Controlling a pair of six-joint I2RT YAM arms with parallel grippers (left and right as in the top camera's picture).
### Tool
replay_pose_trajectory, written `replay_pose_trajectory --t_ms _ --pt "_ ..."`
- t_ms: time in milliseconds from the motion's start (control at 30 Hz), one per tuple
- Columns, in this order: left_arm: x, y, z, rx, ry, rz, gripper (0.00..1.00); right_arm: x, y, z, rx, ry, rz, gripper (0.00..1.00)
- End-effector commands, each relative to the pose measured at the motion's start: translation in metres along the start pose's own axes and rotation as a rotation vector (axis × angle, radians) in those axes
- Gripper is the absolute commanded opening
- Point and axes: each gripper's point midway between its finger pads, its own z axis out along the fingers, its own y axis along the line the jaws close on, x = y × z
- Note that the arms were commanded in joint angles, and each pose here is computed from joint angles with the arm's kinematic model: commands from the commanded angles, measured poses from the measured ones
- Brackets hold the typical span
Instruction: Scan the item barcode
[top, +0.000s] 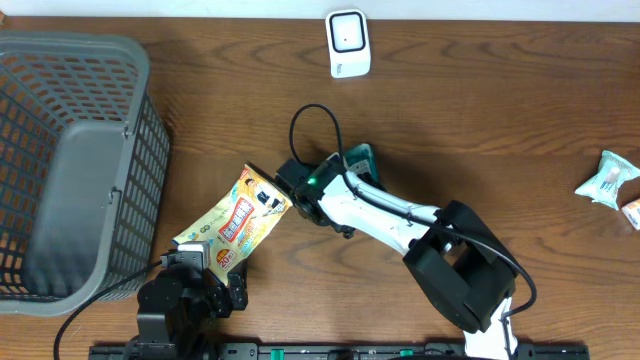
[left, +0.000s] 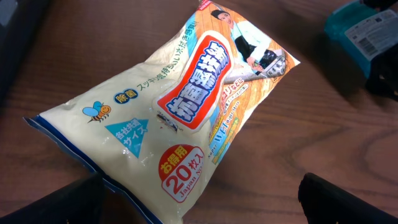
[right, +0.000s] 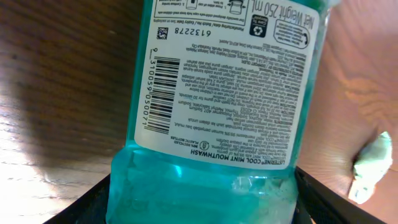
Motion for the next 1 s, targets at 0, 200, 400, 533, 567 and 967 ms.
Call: replay_pose_trajectory --t_ms 0,200,400,533,567,967 --pt "0.008 0.003 0.001 -0.015 0.029 -0.004 0.99 -0.009 -0.014 -0.006 0.087 -0.047 -0.006 0.57" --pt "0.008 0.003 0.001 -0.015 0.029 -0.004 0.99 -0.004 -0.005 -0.006 0.043 -0.025 -0.013 0.65" --pt "0.008 0.003 0.001 -0.015 0.029 -0.004 0.99 -0.002 -0.005 -0.006 0.04 -0.014 -0.021 0.57" --pt "0.008 0.003 0.001 -0.015 0.029 -0.004 0.99 -0.001 -0.042 -0.011 0.242 -0.034 -0.072 0.57" --pt "0.008 0.003 0.001 -0.015 0.029 -0.004 0.99 -0.002 -0.05 -0.013 0.287 -0.04 -0.084 0.63" --pt "0.008 0.003 0.001 -0.015 0.029 -0.004 0.99 -0.004 0.006 -0.002 -0.085 0.023 0.032 0.93"
